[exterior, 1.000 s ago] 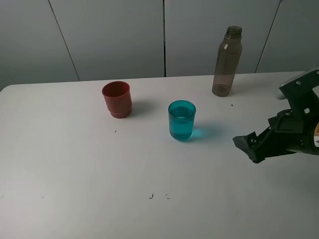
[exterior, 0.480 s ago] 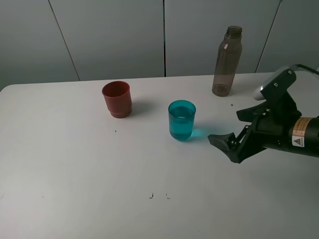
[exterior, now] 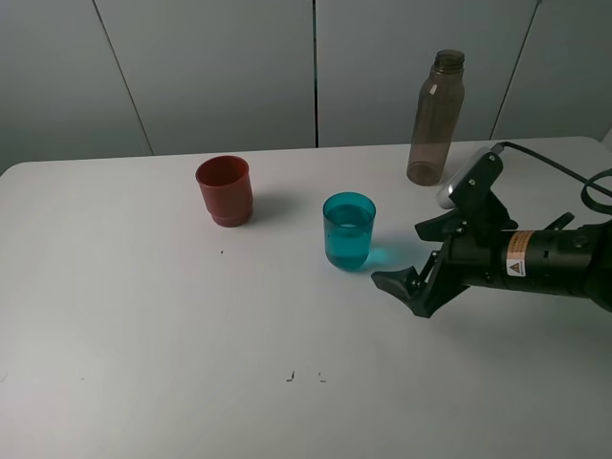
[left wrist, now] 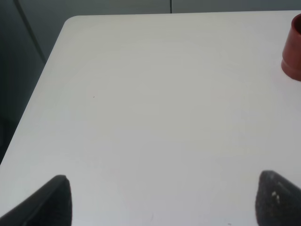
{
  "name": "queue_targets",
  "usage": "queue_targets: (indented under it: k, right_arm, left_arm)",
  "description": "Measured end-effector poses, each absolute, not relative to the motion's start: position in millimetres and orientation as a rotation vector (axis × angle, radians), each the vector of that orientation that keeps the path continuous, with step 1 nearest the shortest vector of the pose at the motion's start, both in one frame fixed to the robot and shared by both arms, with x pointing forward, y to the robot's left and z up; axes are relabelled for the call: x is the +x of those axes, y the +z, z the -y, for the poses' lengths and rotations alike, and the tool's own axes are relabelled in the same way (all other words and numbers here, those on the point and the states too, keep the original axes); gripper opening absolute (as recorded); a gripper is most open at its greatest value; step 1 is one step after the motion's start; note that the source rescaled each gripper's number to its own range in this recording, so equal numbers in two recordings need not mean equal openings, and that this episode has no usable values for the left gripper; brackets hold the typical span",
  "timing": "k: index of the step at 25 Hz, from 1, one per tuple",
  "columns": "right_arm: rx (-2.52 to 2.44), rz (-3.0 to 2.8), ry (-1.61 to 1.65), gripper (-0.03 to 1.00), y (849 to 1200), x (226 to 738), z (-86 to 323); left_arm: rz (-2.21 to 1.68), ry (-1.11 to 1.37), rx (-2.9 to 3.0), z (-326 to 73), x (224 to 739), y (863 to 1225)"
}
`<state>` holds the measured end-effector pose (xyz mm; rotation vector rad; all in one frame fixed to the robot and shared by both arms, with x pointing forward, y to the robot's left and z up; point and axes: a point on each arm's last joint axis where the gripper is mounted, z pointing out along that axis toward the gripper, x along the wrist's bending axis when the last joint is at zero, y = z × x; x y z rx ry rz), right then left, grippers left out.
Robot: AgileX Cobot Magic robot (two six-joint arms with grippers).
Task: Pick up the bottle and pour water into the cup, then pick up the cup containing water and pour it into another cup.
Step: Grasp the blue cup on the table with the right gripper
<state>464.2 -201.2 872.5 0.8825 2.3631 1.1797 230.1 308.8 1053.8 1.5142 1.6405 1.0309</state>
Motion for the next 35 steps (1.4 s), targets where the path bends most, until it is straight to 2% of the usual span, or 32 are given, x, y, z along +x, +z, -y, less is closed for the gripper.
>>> queue_targets:
  k: [9,15,25,35]
  right_arm:
    - [0.863,-2.364,1.191,1.00,863.2,487.1,194.5]
    - [0.801,-2.380,1.221,1.00,856.3,486.6,191.5]
    - [0.696,-2.315,1.269,1.00,865.1,499.4,186.4]
    - [0.687,-2.351,1.298,1.00,852.9,500.2,183.2]
  left_arm:
    - [-1.640,1.031,1.514,-308.8,230.1,1053.8]
    - [-1.640,1.031,1.514,-308.8,230.1,1053.8]
    - [-1.640,1.031,1.514,-308.8,230.1,1053.8]
    - [-1.640,1.031,1.514,-308.8,230.1,1053.8]
